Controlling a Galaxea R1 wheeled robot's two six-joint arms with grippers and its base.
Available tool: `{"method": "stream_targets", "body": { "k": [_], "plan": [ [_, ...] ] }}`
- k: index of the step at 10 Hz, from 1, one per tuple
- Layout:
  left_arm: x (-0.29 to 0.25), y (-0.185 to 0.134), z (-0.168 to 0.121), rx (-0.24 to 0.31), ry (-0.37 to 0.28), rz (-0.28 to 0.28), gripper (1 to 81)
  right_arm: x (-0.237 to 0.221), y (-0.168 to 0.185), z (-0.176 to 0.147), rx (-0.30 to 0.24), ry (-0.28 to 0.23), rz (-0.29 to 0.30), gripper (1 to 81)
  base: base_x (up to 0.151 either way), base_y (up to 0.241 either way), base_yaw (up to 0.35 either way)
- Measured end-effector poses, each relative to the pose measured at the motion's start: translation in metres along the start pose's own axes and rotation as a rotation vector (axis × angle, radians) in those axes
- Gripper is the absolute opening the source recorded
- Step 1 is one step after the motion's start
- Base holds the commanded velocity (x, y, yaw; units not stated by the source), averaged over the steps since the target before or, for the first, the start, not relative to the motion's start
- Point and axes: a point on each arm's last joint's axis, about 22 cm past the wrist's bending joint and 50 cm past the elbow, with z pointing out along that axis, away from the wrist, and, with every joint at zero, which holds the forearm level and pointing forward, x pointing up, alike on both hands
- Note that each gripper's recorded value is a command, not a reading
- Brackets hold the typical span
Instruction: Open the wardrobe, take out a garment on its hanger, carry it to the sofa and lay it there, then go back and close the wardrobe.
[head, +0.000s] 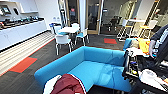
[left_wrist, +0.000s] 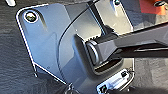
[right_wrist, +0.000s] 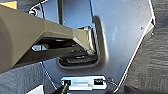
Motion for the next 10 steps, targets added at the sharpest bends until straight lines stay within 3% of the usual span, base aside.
{"method": "stream_targets", "body": {
  "k": [6, 10],
  "plan": [
    [0.003, 0.01, 0.005, -0.012, 0.003, 0.001, 81.1, -0.003, -0.001, 0.0, 0.0, -0.003, 0.006, 81.1, 0.0, 0.0, -0.36],
    [0.019, 0.01, 0.008, -0.012, 0.021, 0.005, 81.1, -0.005, 0.005, -0.001, -0.011, -0.009, -0.001, 81.1, 0.0, -0.132, 0.0]
  ]
}}
